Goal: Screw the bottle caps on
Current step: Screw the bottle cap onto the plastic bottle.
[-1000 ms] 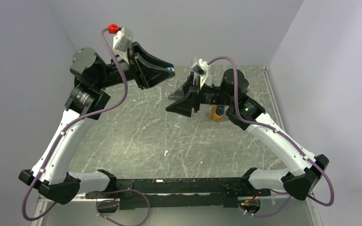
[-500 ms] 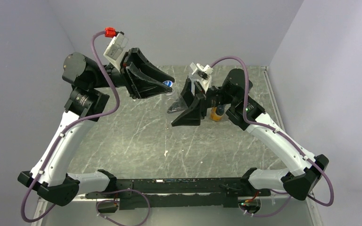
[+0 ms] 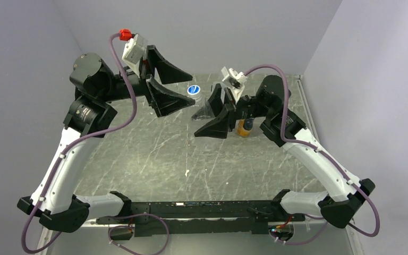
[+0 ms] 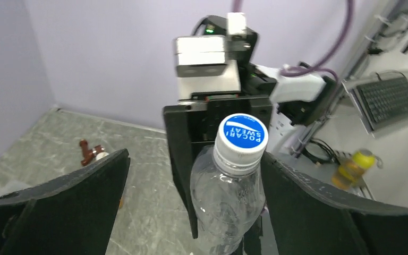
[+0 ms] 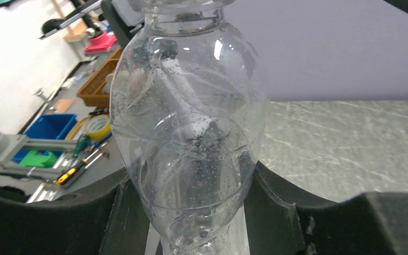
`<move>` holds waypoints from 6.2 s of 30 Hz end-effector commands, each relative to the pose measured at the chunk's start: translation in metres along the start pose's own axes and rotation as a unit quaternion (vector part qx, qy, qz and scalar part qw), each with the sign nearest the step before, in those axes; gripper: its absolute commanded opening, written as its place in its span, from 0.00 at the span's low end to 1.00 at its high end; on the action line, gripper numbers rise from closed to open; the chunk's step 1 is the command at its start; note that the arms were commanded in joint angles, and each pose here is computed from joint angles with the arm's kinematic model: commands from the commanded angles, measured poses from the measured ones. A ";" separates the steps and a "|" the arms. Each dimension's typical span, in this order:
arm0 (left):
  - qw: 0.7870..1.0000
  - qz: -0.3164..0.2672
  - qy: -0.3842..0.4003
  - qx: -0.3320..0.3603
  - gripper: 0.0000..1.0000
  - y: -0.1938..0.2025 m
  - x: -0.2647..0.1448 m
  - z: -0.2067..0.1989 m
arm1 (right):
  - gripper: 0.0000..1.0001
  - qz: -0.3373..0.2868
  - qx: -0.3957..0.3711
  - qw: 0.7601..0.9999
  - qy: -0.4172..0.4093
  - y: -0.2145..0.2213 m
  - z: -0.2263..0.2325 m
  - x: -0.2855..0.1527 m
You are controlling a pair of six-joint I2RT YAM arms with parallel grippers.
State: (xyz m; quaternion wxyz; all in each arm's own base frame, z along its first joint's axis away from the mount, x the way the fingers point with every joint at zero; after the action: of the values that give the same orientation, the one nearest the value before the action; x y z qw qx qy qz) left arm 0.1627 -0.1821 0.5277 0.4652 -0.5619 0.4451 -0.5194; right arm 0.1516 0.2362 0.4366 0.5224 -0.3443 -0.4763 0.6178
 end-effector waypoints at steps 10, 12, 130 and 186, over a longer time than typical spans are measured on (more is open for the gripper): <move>0.964 -0.075 -0.245 0.064 1.00 -0.034 -0.022 0.015 | 0.38 -0.074 -0.033 0.965 0.249 -0.016 -0.021 -0.017; 0.960 -0.080 -0.261 0.061 0.99 -0.034 -0.020 0.022 | 0.37 -0.089 -0.023 0.950 0.298 -0.016 -0.031 -0.018; 0.954 -0.068 -0.289 0.047 0.93 -0.018 -0.016 0.039 | 0.31 -0.104 -0.037 0.898 0.427 -0.017 -0.051 -0.017; 0.937 -0.015 -0.348 -0.022 0.61 0.024 0.013 0.089 | 0.25 -0.050 -0.046 0.865 0.498 -0.007 -0.085 0.028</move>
State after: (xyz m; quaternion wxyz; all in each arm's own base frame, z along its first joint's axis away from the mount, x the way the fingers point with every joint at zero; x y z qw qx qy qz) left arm 0.2613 -0.1971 0.4835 0.5802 -0.7266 0.2714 -0.2487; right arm 0.2270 0.2846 0.3980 0.6940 -0.6153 -0.1694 0.3333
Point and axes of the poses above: each gripper's point midway between its finger pads, its own x axis out along the fingers, its own z axis along the line the jaws close on, y = z × x, the point moved 9 cm from there along -x, back along the fingers, and after that the axes turned 7 degrees about x, right-handed, at the moved point
